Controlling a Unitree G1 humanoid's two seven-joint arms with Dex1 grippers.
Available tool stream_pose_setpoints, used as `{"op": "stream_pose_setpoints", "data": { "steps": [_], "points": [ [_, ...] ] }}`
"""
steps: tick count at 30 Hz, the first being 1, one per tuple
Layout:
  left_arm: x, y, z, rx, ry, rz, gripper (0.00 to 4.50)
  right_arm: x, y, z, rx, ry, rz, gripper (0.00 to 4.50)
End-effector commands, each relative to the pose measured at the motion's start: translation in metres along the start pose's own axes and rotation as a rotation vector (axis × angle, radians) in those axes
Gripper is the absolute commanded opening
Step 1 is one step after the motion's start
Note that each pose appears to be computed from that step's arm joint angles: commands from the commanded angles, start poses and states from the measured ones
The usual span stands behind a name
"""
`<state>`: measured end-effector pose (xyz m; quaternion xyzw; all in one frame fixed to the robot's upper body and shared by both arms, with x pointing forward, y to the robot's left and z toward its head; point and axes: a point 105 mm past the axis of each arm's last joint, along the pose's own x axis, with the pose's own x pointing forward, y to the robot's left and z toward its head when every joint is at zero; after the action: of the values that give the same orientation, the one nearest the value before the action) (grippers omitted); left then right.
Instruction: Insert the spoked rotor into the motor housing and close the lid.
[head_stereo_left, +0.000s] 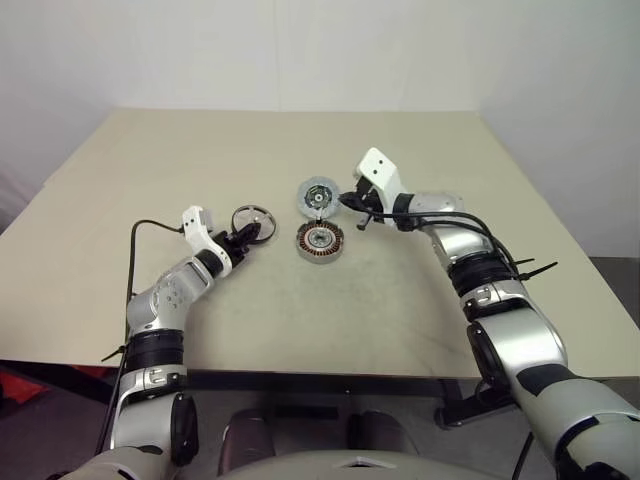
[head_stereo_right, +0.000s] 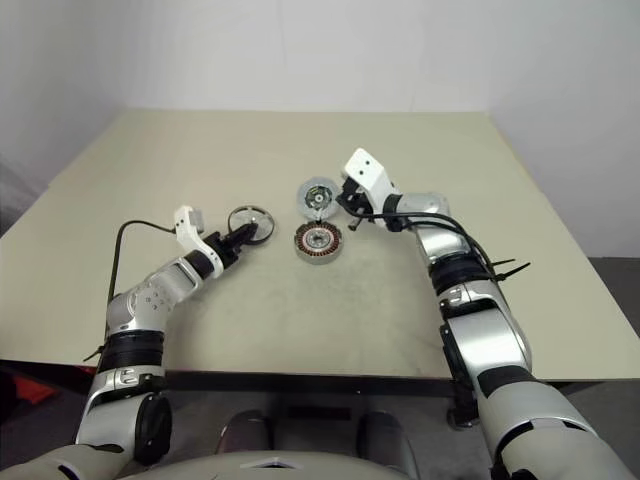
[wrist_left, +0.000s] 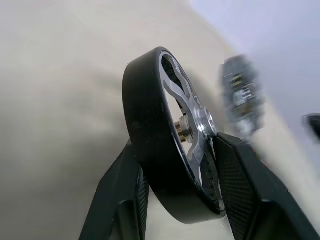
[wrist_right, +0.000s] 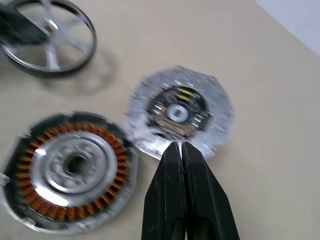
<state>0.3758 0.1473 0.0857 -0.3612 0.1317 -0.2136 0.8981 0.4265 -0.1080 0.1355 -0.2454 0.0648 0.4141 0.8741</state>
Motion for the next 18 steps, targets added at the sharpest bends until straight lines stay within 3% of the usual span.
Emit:
{"op": "stream_pose_setpoints", "data": {
  "steps": [1,4,8,18],
  "points": [
    [0.012,-0.042,0.021,-0.008,-0.061,-0.137,1.58,-0.014,-0.027,0.012,-0.054,-0.015,-0.087,0.0],
    [0.022,-0.06,0.016,-0.052,-0.03,-0.195,1.58,-0.02,-0.036,0.006,-0.076,0.017,-0.133,0.0],
    [0.031,-0.08,-0.008,-0.042,0.101,-0.266,1.58,-0.021,-0.038,0.008,-0.074,0.01,-0.137,0.0],
    [0.036,-0.074,-0.026,-0.14,0.235,-0.249,1.58,-0.025,-0.038,0.006,-0.073,0.009,-0.154,0.0]
  ]
}}
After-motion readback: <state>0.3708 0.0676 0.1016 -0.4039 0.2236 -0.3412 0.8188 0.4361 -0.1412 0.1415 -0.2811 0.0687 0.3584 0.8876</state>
